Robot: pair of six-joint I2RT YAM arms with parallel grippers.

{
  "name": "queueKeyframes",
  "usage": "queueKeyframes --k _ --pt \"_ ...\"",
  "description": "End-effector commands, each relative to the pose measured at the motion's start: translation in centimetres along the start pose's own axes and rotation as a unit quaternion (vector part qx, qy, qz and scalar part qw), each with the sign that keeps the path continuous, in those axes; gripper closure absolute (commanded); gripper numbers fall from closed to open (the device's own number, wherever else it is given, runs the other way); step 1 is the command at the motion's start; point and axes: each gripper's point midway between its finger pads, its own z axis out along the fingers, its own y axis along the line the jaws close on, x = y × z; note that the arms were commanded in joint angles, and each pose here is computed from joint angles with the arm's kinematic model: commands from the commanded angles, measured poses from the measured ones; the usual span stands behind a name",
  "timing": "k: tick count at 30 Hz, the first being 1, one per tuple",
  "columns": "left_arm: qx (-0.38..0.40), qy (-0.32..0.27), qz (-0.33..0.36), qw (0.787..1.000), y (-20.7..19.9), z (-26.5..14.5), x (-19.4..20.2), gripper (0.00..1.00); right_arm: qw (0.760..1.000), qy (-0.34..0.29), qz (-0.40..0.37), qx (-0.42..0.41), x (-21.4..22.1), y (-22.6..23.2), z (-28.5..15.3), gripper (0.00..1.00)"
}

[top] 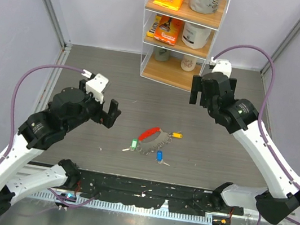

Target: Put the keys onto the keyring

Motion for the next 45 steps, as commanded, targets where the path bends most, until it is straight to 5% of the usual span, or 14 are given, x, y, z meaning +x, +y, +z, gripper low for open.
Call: queueKeyframes --k 1,11,25,31,45 --pt "0.02 -0.019 -0.002 1.0 -0.6 -0.1 -0.3 0.01 0.998 -0.005 -0.01 -0.055 0.1 1.2 -1.0 0.05" --pt "0.029 -0.011 0.003 1.0 -0.9 0.0 1.2 0.01 0.996 0.041 -0.081 -0.012 4.2 -1.3 -0.5 0.05" --pt "0.056 -0.029 0.015 0.998 -1.5 -0.1 2.3 0.01 0.969 0.017 -0.141 -0.202 8.9 5.2 -0.4 0.0" --pt "0.059 -0.028 0.019 0.998 -1.6 0.5 3.3 0.01 0.941 0.027 -0.161 -0.297 13.0 9.3 -1.2 0.12" --pt "0.068 -0.033 0.028 0.997 -1.8 0.3 4.2 0.01 0.931 0.112 -0.179 -0.297 20.5 12.2 2.8 0.37"
